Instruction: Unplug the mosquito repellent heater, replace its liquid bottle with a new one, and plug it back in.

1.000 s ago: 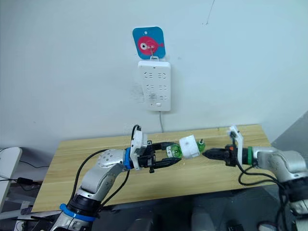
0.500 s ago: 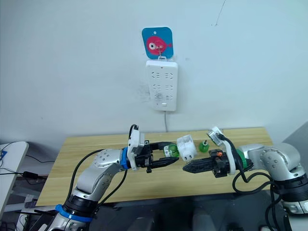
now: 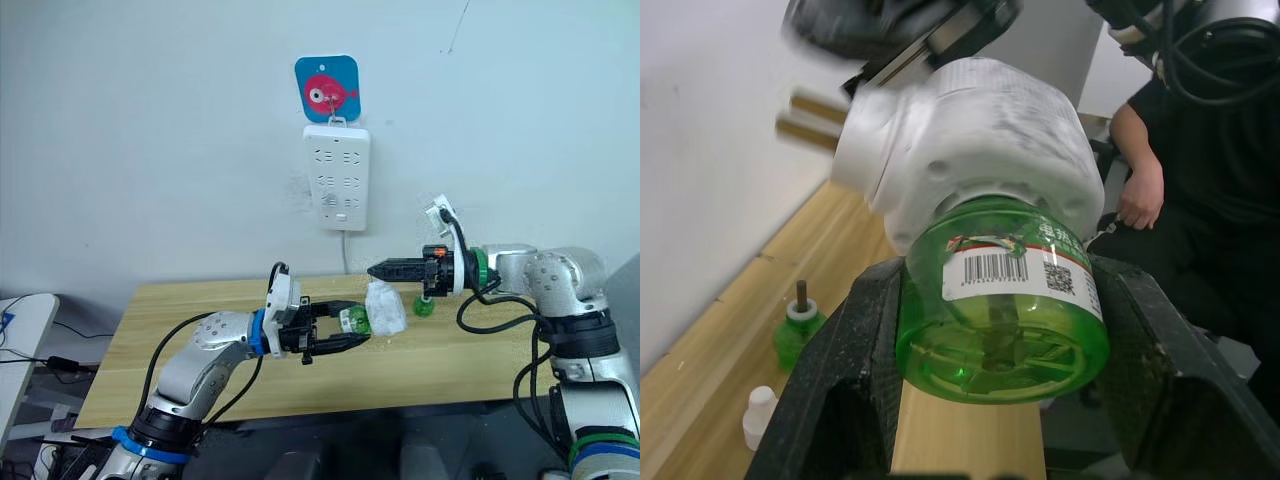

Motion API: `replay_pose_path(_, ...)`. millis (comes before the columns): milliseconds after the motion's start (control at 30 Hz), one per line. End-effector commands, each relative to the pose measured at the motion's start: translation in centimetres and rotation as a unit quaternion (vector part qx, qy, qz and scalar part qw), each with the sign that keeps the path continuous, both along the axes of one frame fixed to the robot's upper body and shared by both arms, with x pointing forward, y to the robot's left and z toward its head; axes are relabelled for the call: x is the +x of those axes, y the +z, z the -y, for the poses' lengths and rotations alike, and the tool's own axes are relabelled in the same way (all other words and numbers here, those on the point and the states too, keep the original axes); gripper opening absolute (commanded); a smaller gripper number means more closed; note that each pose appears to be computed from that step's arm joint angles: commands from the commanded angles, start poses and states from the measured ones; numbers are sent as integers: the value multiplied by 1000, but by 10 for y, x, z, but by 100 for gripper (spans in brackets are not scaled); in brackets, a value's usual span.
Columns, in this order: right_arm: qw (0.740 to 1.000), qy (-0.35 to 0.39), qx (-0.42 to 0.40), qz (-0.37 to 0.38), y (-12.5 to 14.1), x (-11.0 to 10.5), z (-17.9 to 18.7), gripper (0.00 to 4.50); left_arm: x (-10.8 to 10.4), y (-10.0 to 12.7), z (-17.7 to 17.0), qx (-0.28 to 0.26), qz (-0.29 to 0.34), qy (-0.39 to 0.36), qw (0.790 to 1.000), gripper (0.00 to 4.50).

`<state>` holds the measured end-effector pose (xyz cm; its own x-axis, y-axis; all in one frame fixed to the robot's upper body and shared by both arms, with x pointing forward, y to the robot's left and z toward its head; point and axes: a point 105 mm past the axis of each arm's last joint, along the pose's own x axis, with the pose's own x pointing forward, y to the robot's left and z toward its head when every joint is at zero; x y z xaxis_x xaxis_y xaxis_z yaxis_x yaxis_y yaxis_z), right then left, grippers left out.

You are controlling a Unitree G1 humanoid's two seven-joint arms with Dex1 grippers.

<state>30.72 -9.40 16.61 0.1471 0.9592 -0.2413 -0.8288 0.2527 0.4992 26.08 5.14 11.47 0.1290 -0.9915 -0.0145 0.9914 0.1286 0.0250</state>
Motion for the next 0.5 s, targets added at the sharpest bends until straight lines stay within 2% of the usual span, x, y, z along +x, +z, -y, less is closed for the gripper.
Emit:
replay_pose_path(33, 998, 41, -37, 12, -20, -7, 5, 3, -1, 13, 3, -13, 21, -13, 1000, 223)
replay_pose_path(367, 990, 121, -63, -35, -44, -59, 19, 3, 8, 18, -5, -30, 14, 27, 999, 223)
replay_pose_path(500, 993, 96, -52, -42, -44, -63, 20, 3, 9, 17, -6, -26, 15, 29, 999, 223)
